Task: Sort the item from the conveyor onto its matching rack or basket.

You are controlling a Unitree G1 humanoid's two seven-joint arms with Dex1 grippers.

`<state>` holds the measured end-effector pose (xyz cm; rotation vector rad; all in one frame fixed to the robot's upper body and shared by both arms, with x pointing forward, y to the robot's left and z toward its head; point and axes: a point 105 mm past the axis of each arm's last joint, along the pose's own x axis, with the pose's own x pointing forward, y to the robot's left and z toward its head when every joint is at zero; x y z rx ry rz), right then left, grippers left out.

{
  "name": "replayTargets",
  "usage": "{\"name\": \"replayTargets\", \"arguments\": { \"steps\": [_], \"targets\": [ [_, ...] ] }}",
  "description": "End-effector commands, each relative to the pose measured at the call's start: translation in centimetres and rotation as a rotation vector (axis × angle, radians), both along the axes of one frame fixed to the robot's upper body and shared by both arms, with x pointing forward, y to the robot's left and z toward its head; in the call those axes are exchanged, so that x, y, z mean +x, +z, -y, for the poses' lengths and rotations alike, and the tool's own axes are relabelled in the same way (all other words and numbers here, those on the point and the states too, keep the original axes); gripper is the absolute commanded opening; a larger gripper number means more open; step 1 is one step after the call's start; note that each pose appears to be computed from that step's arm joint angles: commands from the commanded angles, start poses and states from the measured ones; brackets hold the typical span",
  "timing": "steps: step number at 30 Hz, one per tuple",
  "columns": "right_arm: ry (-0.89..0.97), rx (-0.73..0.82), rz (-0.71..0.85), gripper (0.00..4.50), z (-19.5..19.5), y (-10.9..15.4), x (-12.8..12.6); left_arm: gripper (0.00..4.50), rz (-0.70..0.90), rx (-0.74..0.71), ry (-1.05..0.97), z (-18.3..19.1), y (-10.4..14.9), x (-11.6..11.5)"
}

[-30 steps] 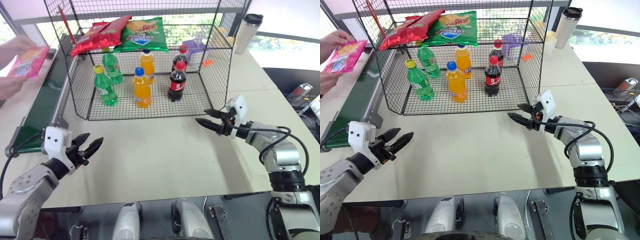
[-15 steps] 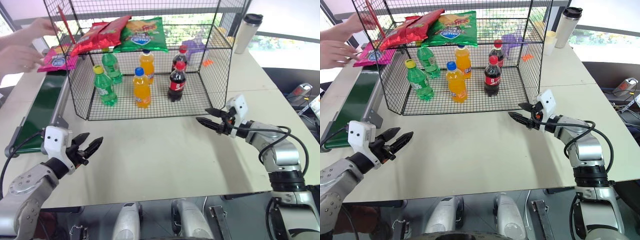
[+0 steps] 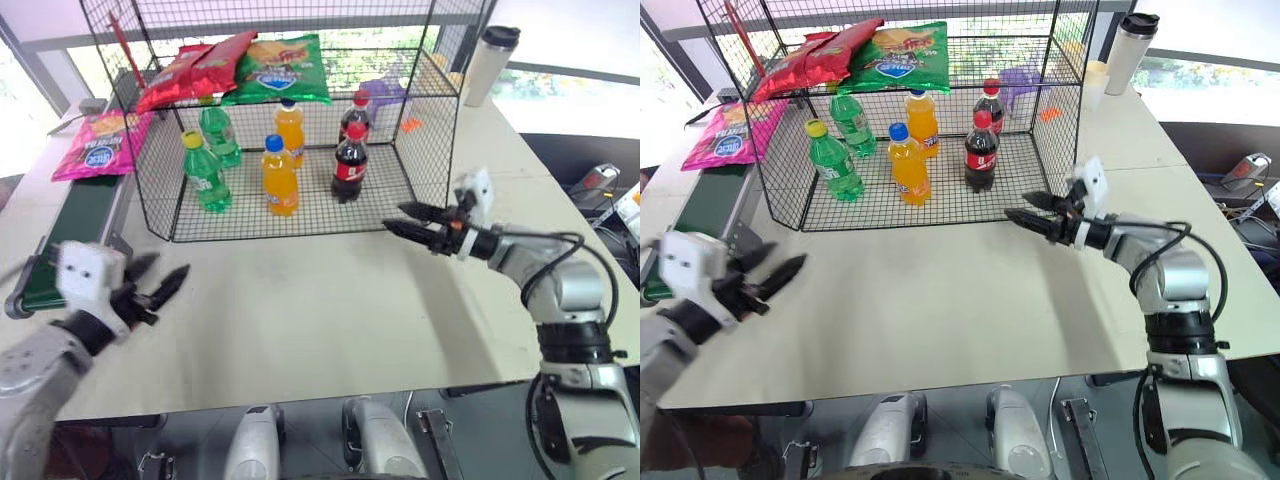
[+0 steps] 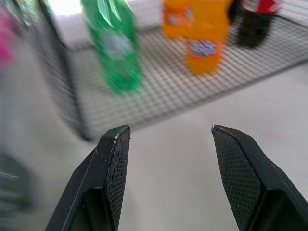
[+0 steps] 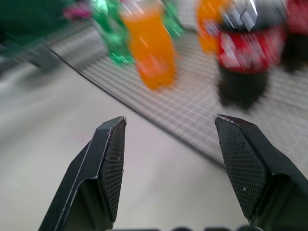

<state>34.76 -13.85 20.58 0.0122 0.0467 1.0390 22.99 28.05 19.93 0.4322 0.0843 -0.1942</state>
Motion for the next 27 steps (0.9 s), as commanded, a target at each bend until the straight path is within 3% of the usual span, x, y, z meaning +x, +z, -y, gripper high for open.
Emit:
{"name": "replayTargets", "arguments": {
  "steps": [1, 5, 7, 12, 19, 27],
  "targets": [
    [0.127, 0.044, 0.049, 2.98, -2.7, 2.1, -0.7, 2.79, 0.088, 0.415, 0.151, -4.2, 3.7, -2.3],
    [0.261, 0.058, 0.083, 2.98, -6.4, 2.5, -1.4, 2.79, -0.027, 0.885, 0.229, -8.0, 2.7, -5.6],
    [0.299, 0.053, 0.116, 2.98, -8.5, 2.3, -1.4, 2.79, -0.102, 0.993, 0.212, -9.0, 0.8, -7.1],
    [0.348, 0.024, 0.16, 2.98, -11.5, 1.2, -1.1, 2.79, -0.13, 0.985, 0.178, -9.0, -2.7, -8.3],
    [0.401, 0.017, 0.196, 2.98, -13.5, 0.8, -1.5, 2.79, -0.097, 0.936, 0.183, -8.3, -5.9, -7.9],
    [0.357, 0.011, 0.181, 2.98, -12.7, 0.1, -1.0, 2.79, 0.022, 0.954, 0.286, -8.3, -5.1, -8.3]
  ]
}}
